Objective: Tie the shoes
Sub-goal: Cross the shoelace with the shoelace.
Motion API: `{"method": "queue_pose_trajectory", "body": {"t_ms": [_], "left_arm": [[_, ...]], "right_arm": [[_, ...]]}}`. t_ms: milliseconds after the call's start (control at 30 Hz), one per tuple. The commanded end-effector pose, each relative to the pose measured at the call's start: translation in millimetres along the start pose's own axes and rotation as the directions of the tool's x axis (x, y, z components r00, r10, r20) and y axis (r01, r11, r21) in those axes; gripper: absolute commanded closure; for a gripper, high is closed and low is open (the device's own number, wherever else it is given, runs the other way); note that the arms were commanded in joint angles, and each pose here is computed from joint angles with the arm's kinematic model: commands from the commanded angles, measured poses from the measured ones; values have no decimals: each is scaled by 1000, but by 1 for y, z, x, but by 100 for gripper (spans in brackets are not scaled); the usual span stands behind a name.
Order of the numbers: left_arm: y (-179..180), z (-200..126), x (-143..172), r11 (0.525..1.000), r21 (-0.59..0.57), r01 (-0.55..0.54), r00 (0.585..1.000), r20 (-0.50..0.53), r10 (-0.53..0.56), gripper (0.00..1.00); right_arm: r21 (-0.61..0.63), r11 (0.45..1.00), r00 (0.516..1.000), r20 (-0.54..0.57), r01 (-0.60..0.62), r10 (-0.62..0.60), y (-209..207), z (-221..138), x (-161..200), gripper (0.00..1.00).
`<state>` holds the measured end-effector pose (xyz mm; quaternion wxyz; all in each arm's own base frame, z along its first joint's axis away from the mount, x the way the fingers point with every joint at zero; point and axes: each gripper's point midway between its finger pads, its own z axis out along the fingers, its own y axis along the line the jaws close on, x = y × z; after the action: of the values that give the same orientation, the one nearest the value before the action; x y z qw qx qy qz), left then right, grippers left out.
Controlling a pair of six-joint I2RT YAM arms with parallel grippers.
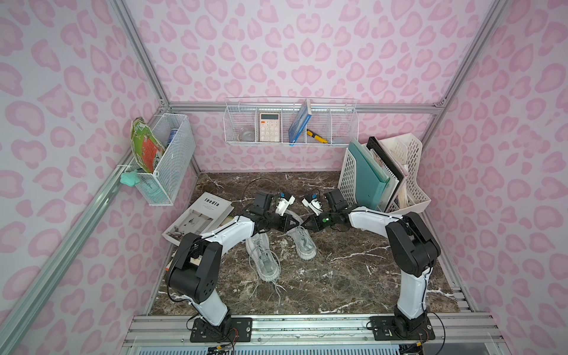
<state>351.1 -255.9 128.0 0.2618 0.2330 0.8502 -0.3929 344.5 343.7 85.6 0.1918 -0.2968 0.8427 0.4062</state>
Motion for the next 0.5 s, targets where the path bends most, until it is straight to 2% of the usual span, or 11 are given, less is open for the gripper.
{"method": "queue_pose_trajectory", "body": {"t_ms": [0, 300, 467], "left_arm": [[0, -1, 2, 1000, -4, 1, 1000, -1, -1, 100], [3, 1, 4, 1000, -14, 8, 1000, -6, -8, 100], [4, 2, 4, 1000, -10, 8, 1000, -11, -8, 100]], "right_arm": [[100, 993, 998, 6, -56, 55, -11, -5, 3, 100], [74, 997, 1000, -18, -9, 10, 2, -11, 14, 100], [-3, 995, 994, -39, 98, -98, 16, -13, 19, 90]]}}
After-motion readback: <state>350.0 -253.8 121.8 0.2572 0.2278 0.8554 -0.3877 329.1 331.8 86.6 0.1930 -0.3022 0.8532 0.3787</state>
